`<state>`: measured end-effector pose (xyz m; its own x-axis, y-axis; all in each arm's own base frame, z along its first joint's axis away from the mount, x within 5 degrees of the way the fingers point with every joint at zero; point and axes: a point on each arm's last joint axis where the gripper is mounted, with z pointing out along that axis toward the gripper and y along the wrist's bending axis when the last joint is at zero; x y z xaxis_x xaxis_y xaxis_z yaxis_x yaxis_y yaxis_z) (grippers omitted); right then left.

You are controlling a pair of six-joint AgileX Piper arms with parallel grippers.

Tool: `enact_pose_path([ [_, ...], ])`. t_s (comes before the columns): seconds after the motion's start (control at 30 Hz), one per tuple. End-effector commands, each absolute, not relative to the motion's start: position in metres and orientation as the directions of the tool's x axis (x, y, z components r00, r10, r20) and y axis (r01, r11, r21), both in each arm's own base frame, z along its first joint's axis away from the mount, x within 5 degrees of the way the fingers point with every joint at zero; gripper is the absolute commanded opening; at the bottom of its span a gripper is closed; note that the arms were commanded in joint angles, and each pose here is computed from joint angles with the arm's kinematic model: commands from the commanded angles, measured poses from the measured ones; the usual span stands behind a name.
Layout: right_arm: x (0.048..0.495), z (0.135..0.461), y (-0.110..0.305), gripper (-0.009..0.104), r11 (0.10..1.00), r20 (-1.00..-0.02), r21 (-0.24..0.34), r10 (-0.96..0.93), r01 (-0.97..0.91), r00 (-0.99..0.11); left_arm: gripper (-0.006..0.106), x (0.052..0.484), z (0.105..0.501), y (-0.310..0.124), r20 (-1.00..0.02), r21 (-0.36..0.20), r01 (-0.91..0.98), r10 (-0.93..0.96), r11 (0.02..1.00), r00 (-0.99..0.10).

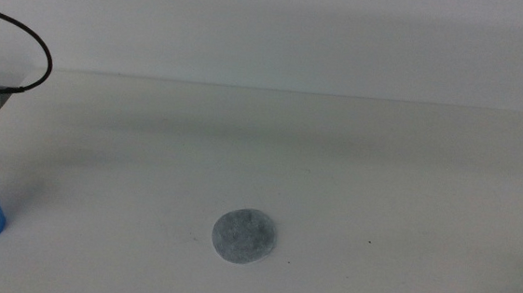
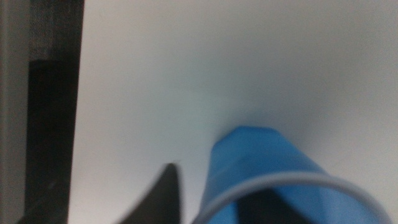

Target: Place an empty cup on a cup mat.

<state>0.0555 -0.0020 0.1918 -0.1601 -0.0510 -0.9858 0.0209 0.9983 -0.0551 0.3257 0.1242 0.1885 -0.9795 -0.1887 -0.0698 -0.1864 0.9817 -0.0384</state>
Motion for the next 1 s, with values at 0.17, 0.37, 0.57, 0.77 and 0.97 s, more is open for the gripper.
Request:
enact_pose_path([
  [0.17,0.055,0.192,-0.002,0.093,0.998,-0.986,-0.066,-0.062,0.02,-0.152,-0.002,0.327,0.209,0.106,-0.044,-0.127,-0.26,-0.267,0.957,-0.963],
  [0.37,0.055,0.192,-0.002,0.093,0.998,-0.986,-0.066,-0.062,0.02,-0.152,-0.002,0.35,0.26,0.014,-0.2,-0.184,-0.134,-0.171,0.974,-0.965],
  [0.57,0.055,0.192,-0.002,0.093,0.998,-0.986,-0.066,-0.062,0.02,-0.152,-0.002,0.355,0.274,-0.101,-0.263,-0.271,0.09,0.016,0.958,-0.965],
  [0.77,0.055,0.192,-0.002,0.093,0.998,-0.986,-0.066,-0.062,0.02,-0.152,-0.002,0.338,0.256,-0.17,-0.233,-0.264,0.207,0.145,0.942,-0.961],
  [0.97,0.055,0.192,-0.002,0.093,0.998,-0.986,-0.066,-0.062,0.02,-0.152,-0.002,0.34,0.225,-0.193,-0.176,-0.253,0.226,0.185,0.941,-0.967],
])
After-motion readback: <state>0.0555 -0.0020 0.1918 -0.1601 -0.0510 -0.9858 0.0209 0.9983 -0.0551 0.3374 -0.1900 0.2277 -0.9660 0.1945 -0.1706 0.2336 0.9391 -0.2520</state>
